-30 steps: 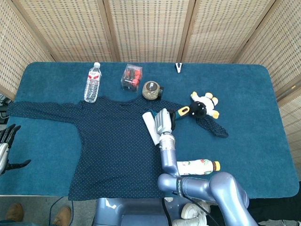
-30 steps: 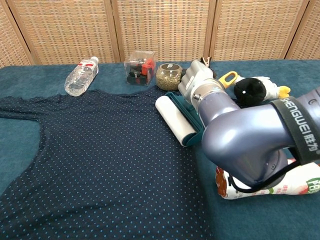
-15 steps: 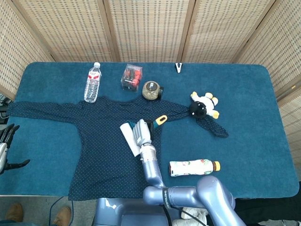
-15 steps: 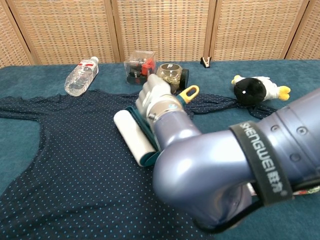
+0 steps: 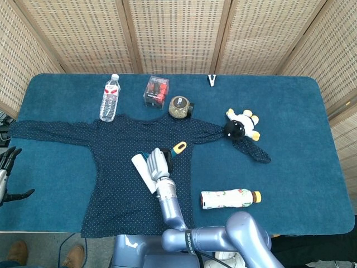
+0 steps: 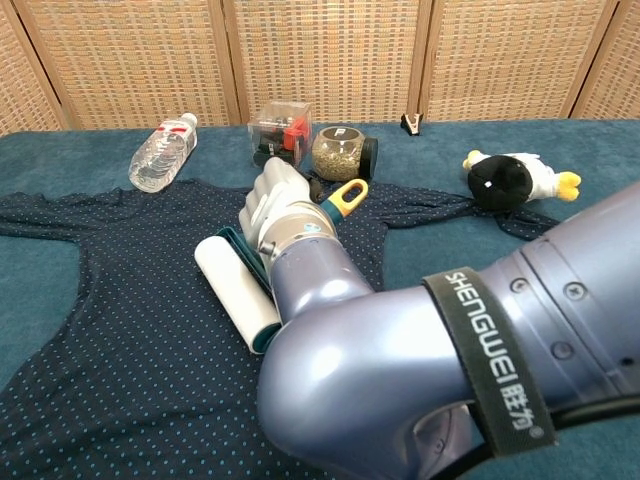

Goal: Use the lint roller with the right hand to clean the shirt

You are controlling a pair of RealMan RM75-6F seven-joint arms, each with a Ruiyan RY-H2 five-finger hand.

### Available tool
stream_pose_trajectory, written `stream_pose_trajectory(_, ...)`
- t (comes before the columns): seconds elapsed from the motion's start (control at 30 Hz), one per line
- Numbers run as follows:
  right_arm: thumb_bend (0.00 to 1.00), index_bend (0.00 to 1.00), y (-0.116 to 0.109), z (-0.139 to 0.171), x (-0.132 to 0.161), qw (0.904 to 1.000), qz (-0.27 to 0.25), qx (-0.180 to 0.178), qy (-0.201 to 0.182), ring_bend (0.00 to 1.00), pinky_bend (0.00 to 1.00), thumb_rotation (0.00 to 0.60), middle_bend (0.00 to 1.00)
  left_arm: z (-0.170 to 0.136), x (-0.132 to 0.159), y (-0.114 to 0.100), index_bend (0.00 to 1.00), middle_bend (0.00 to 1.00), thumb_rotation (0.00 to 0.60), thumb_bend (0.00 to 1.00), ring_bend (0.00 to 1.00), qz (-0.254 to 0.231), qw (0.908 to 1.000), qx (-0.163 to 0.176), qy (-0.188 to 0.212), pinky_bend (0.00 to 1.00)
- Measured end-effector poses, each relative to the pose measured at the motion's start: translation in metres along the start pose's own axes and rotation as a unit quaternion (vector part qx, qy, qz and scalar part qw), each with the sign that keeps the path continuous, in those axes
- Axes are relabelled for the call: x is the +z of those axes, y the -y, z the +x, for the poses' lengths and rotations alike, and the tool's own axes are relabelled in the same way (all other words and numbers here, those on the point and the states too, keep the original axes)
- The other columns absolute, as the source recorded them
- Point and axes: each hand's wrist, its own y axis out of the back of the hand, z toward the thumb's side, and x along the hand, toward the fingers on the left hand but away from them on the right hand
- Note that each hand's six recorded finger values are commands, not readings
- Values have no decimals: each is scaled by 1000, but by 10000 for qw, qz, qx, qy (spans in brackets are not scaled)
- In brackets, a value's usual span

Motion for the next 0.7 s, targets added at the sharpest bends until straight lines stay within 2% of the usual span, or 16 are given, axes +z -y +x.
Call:
stream_pose_trajectory(0.03,148,173,3,0,-2,10000,-50,45,22,1000,1000,600,1000,0,0,0,0,0,600,0,0,-1,10000,1,10,0)
stream_pose_trajectory(0.1,5,36,11,-1,-9,9998,-161,122,59,1000,1000,600,1000,-1,1,0,0,0,600,0,0,-6,10000,3,35,0)
stream_pose_trajectory(0.13,0,6,14,0,-12,9997,-216,138,64,1000,1000,600,1000,-2,2,-1,0,0,600,0,0,-9,10000,7,49,0)
stream_pose_trajectory(0.3,0,0,29,4,-35,9971,-749,65,97,1000,1000,600,971,-6,4,-4,0,0,600,0,0,-46,9999,76,124,0)
stream_pose_trajectory(0.37,0,0,35,6,-46,9952,-969,-48,131,999,1000,600,924,-9,5,-6,0,0,600,0,0,-67,9998,119,156,0)
stream_pose_trajectory(0.47,0,0,44,12,-68,9898,-1377,-297,199,918,986,600,778,-13,6,-9,0,0,600,0,0,-87,9996,185,212,0)
stream_pose_trajectory(0.57,0,0,55,20,-92,9810,-1830,-580,273,654,710,600,525,-17,8,-10,0,0,600,0,0,-89,9994,207,279,0)
stream_pose_trajectory(0.63,0,0,65,26,-111,9734,-2134,-771,316,360,392,600,312,-19,9,-10,0,0,600,0,0,-86,9992,211,320,0)
stream_pose_trajectory(0.7,0,0,77,33,-131,9655,-2409,-921,357,155,181,600,162,-21,11,-10,0,0,600,0,0,-82,9991,224,357,0)
